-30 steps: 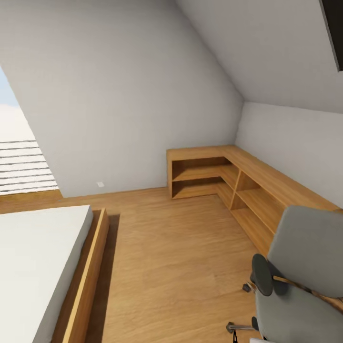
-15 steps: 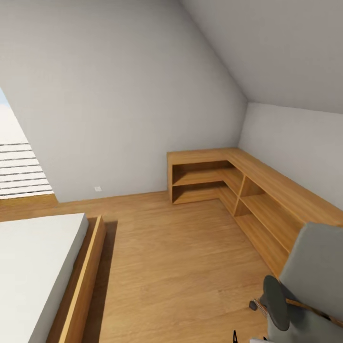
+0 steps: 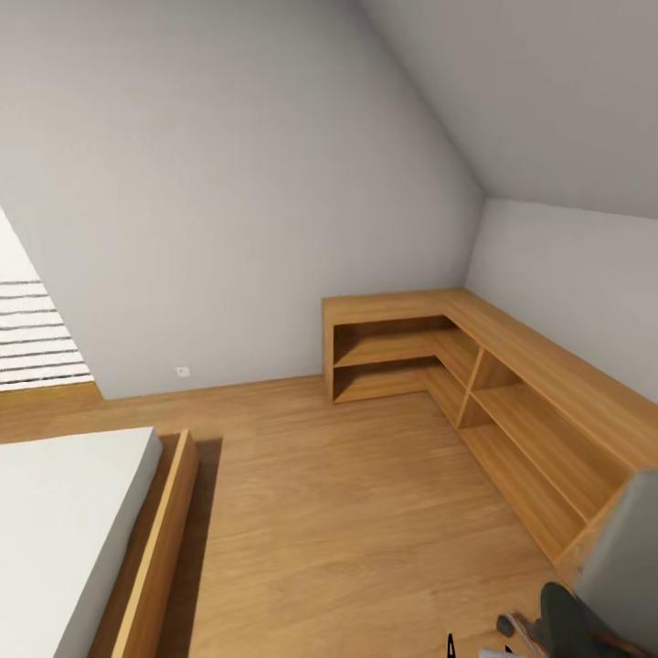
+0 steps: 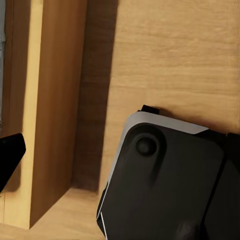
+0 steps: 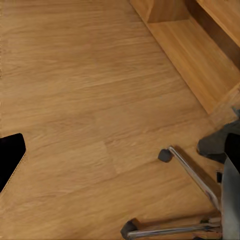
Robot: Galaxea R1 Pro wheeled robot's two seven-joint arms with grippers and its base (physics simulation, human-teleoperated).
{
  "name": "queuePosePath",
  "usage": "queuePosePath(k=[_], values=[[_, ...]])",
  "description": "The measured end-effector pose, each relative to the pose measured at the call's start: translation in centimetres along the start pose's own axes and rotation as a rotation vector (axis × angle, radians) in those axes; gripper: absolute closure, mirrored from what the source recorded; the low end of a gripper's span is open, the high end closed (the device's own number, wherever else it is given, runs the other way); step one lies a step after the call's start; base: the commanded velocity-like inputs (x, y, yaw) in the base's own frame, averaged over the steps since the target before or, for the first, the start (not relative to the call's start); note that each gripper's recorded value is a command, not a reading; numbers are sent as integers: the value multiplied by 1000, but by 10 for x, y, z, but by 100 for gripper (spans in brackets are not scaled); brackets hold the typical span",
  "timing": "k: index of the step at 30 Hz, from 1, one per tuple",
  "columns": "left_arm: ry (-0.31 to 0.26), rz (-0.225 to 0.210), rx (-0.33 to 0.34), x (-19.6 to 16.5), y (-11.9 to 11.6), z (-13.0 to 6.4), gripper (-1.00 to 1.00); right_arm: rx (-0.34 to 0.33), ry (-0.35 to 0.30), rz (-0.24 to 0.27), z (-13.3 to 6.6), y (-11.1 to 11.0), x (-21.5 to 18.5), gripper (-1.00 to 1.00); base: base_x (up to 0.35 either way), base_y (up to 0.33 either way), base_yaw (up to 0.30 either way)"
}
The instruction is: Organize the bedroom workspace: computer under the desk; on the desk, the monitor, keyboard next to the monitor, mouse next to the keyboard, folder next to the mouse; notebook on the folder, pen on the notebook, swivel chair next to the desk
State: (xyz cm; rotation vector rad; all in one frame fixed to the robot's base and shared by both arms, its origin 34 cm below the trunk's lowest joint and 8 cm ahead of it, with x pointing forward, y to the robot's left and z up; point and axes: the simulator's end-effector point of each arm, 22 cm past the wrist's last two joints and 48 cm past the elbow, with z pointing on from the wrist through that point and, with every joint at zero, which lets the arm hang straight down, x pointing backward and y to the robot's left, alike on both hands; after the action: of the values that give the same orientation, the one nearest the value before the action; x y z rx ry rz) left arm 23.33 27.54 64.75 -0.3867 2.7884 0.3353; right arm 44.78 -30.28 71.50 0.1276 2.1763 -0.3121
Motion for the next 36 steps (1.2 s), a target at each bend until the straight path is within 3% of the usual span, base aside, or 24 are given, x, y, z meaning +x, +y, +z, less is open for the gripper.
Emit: queuePosePath(k=[15,36], values=[[0,-2,-1,0,0,0,-100,0,0,0,0,0,0,-100,327,158,0],[0,0,2,0,-1,0,-100,1,0,1,0,0,0,-100,327,13,-3]])
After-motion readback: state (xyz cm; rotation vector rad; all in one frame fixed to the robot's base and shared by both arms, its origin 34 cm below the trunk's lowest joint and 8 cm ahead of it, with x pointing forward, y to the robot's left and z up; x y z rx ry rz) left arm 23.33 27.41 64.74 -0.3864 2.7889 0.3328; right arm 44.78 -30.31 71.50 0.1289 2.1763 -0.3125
